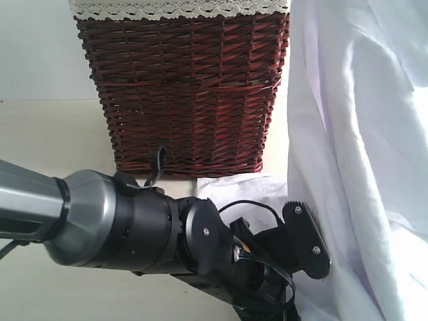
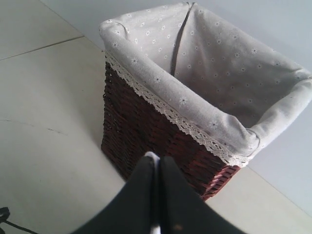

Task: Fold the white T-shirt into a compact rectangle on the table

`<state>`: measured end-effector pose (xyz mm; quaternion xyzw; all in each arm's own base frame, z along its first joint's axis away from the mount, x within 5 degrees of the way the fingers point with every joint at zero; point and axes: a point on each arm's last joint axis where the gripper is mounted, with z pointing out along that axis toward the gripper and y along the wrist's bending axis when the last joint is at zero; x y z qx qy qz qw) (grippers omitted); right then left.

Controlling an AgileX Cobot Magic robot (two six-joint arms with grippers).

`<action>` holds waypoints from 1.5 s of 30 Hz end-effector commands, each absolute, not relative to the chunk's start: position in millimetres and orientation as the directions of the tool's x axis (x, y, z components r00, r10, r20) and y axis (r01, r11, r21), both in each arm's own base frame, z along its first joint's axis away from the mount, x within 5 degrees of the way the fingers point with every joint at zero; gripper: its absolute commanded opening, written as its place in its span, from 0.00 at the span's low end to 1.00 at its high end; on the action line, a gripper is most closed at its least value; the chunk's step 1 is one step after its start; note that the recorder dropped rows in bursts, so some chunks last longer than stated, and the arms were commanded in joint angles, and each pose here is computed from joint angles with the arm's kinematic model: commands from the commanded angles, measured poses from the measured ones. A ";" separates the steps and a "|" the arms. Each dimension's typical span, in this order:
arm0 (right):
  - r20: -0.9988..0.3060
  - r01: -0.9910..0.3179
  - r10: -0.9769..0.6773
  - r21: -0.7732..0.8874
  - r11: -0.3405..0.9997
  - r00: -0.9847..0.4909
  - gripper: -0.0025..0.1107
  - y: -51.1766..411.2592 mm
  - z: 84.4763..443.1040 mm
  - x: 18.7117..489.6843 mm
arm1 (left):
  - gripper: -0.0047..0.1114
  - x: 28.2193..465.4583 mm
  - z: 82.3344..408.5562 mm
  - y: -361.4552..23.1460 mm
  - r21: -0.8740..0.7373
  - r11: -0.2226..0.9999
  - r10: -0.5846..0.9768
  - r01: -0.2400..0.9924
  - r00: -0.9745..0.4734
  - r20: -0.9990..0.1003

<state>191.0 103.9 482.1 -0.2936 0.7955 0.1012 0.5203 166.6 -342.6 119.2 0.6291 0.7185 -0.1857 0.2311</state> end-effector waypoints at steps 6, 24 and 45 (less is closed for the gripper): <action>-0.899 -0.570 -0.350 -0.149 0.808 -0.261 0.02 103.5 486.6 191.3 | 0.44 164.2 112.3 -367.5 0.053 0.184 0.787 0.982 -0.114 -0.606; -0.767 -0.461 -0.544 -0.368 0.807 -0.340 0.02 81.2 476.2 195.0 | 0.04 184.1 197.1 -343.3 0.153 0.126 0.717 0.980 0.017 -0.697; -0.573 -0.289 -0.618 -0.563 0.774 -0.539 0.02 62.9 456.8 222.6 | 0.04 255.5 332.6 -106.8 0.247 0.598 0.707 0.762 -0.357 -0.610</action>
